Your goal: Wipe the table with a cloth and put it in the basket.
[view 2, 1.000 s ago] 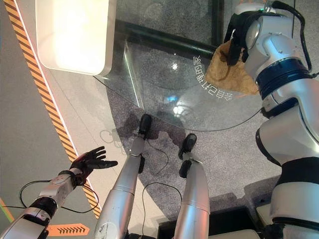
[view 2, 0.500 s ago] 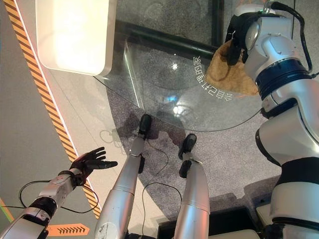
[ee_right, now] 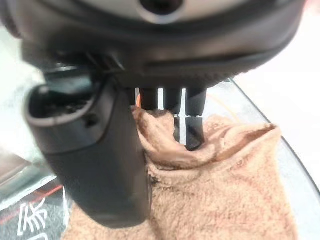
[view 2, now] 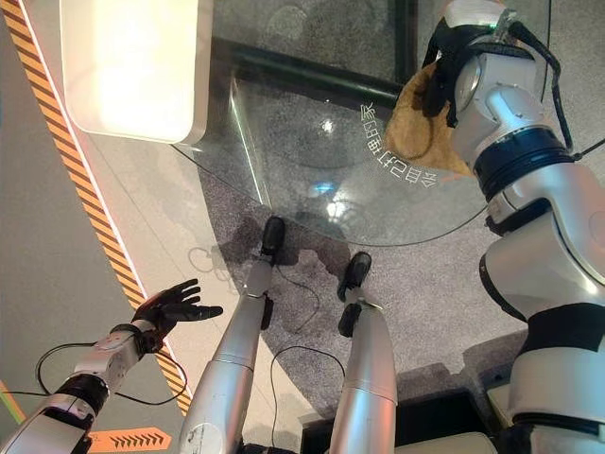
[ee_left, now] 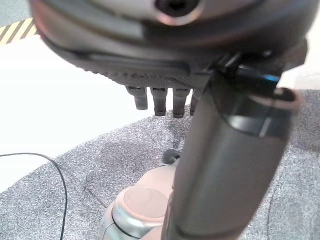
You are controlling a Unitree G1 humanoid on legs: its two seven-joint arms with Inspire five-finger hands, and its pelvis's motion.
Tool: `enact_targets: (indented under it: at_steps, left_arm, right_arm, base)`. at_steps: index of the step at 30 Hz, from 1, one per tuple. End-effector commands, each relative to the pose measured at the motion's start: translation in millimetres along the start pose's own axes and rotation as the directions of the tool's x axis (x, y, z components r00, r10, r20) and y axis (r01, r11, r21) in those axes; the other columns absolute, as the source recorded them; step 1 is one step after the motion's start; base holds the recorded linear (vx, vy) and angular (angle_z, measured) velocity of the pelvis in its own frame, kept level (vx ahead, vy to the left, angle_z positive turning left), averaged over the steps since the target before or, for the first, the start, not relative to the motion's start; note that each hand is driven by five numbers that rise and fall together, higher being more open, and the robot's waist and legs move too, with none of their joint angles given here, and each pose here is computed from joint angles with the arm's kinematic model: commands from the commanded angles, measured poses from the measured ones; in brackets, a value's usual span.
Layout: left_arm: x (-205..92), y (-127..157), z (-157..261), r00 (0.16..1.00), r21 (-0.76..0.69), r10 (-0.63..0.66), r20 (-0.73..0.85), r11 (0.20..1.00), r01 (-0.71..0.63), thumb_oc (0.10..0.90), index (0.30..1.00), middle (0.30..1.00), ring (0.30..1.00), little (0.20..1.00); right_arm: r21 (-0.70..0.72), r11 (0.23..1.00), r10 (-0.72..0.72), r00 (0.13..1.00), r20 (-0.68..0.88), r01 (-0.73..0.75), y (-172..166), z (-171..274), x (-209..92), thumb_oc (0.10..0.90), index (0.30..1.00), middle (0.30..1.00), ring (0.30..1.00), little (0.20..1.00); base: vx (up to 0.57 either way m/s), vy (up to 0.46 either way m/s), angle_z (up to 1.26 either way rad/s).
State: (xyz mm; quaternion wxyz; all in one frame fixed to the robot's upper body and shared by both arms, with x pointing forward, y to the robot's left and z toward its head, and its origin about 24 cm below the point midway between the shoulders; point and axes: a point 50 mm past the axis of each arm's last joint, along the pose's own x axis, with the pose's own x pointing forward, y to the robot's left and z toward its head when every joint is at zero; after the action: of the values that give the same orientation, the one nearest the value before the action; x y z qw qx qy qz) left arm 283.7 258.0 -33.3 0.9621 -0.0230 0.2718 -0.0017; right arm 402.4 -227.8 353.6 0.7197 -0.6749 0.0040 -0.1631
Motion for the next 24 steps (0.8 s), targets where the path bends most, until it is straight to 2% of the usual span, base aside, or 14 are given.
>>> enact_targets:
  at_steps: [1, 24]
  left_arm:
    - [-9, 6, -28, 0.997, -0.012, 0.035, -0.065, 0.999, -0.036, 0.8, 0.9, 0.9, 0.9, 0.9]
    - [-7, -11, -35, 0.998, -0.031, 0.01, -0.062, 0.999, -0.012, 0.8, 0.9, 0.9, 0.9, 0.9]
  right_arm:
    - [0.101, 0.987, -0.135, 0.982, 0.132, 0.122, -15, 33, -7, 0.1, 0.3, 0.3, 0.3, 0.2]
    - [0.197, 0.956, -0.279, 0.889, 0.364, 0.219, -25, 115, -34, 0.1, 0.3, 0.3, 0.3, 0.2]
  base:
    - [0.0, 0.045, -0.03]
    - [0.01, 0.021, 0.0]
